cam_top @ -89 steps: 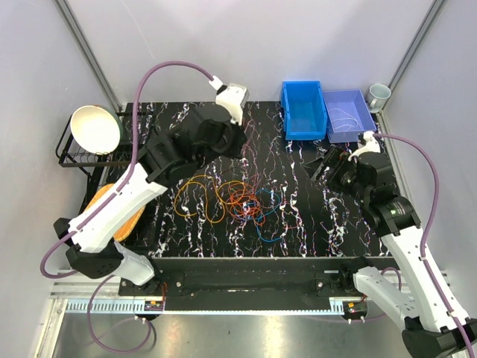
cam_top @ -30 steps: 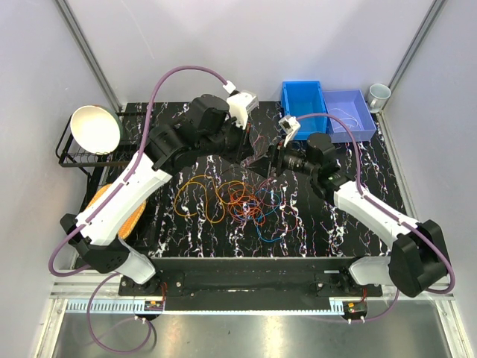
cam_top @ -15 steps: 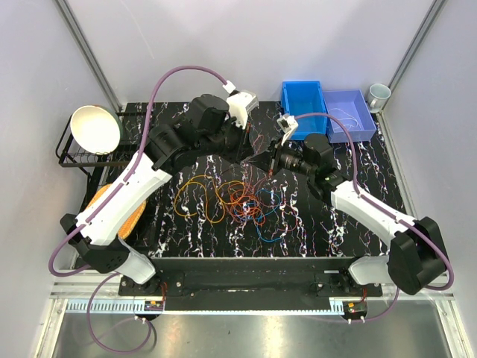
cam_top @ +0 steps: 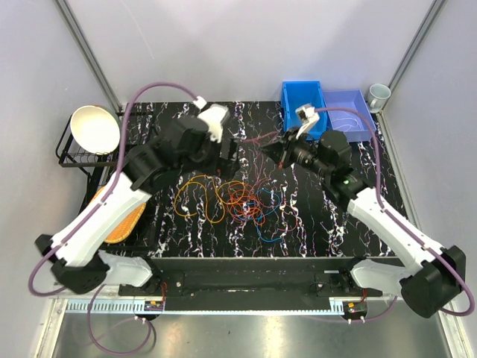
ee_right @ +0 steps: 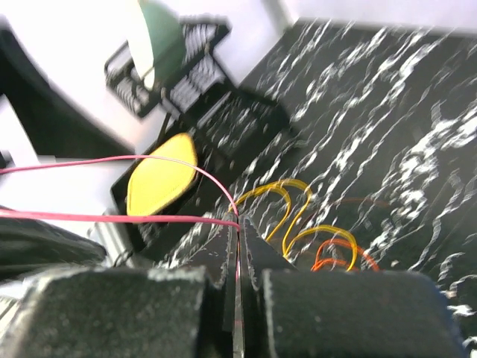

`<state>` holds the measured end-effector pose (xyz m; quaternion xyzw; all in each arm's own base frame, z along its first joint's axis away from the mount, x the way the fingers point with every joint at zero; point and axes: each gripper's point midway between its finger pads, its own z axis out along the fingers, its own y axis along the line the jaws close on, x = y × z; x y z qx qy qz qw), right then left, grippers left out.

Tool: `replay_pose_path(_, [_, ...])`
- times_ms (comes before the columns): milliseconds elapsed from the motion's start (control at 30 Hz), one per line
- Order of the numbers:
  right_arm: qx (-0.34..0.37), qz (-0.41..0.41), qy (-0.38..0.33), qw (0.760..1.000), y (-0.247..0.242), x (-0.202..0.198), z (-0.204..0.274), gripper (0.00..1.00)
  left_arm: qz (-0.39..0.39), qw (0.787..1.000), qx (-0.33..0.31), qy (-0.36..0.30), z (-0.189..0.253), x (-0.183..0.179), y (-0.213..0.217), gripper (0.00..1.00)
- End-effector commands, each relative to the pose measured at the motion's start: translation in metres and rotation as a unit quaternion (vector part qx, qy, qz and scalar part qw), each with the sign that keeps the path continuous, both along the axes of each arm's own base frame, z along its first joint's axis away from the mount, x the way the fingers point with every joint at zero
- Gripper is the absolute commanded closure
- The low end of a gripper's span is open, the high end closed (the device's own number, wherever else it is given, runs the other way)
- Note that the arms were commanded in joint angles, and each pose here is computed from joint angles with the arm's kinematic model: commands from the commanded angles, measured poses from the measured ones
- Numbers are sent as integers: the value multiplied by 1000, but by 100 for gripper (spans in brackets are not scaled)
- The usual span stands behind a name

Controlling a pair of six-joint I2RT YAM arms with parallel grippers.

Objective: Untangle the cables

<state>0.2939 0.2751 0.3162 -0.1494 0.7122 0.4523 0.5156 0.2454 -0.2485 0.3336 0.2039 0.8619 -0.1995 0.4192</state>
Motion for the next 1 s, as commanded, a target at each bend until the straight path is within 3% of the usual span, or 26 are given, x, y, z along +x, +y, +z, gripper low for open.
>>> replay_pose_path(0, [2,-60,-59,996,-20,5,66,100,63,997,0,-33,3,-10,44,1])
replay_pose_path(267, [-6,-119,-97,988,-43,10,123,100,90,996,-11,4,-47,-48,79,1])
replay_pose_path(567, [-10,-187,-181,965,-70,18,213,100,172,984,-16,52,-88,-52,94,1])
replay_pose_path(700, [-22,-236,-207,949,-86,27,242,100,179,981,-71,-10,-57,-51,106,1])
replay_pose_path(800, [-33,-263,-225,938,-94,34,260,100,139,983,-114,-40,-42,-65,107,1])
replay_pose_path(967, [-50,-302,-253,918,-103,50,283,100,142,980,-120,-67,-40,-72,121,1])
